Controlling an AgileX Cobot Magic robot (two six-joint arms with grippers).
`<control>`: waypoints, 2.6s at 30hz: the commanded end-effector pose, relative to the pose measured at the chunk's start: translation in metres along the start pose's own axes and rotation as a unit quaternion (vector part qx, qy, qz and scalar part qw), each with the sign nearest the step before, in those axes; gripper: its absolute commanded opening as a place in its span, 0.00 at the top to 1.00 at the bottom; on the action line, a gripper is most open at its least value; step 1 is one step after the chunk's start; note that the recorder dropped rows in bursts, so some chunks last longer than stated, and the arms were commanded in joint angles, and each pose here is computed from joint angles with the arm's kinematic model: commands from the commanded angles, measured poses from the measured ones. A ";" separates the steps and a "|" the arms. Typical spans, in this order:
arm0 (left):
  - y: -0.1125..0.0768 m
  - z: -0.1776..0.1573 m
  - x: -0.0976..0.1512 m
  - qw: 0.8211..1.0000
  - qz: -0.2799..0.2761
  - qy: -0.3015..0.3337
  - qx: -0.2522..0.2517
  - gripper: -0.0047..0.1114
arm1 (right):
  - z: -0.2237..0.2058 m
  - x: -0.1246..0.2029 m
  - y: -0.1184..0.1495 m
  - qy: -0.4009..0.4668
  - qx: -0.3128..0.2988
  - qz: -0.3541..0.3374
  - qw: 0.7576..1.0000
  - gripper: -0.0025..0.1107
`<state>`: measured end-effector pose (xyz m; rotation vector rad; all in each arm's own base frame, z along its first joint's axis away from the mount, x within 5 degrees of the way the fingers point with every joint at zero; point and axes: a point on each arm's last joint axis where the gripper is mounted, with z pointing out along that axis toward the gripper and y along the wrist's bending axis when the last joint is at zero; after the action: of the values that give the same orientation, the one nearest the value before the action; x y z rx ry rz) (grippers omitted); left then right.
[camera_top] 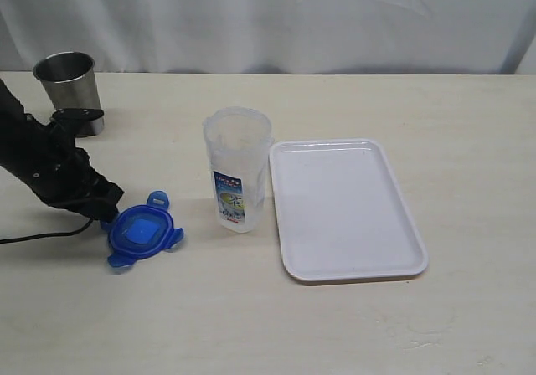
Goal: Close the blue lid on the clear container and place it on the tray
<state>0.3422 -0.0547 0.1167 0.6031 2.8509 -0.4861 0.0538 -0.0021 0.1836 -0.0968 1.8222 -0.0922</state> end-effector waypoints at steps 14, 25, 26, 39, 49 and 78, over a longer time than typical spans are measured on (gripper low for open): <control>0.004 0.011 0.003 1.000 -0.004 0.018 0.009 0.64 | 0.000 0.001 0.000 0.000 0.001 0.004 1.000 0.94; 0.004 0.011 0.003 1.000 -0.003 0.018 0.008 0.76 | 0.000 0.001 0.000 0.000 0.001 0.004 1.000 0.94; 0.004 0.011 0.003 1.000 -0.003 0.018 0.008 0.80 | 0.000 0.001 0.000 0.000 0.001 0.004 1.000 0.94; 0.002 -0.001 0.000 1.000 0.016 0.007 -0.006 0.96 | 0.000 0.001 0.000 0.000 0.001 0.004 1.000 0.94; -0.029 -0.090 -0.021 0.977 0.125 -0.145 -0.093 0.96 | 0.000 0.001 0.000 0.000 0.001 0.004 1.000 0.94; -0.205 -0.140 -0.042 0.685 0.592 -0.336 -0.261 0.96 | 0.000 0.001 0.000 0.000 0.001 0.004 1.000 0.94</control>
<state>0.2823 -0.1925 0.3103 1.4659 1.3586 0.2796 0.0538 -0.0021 0.1836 -0.0968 1.8222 -0.0922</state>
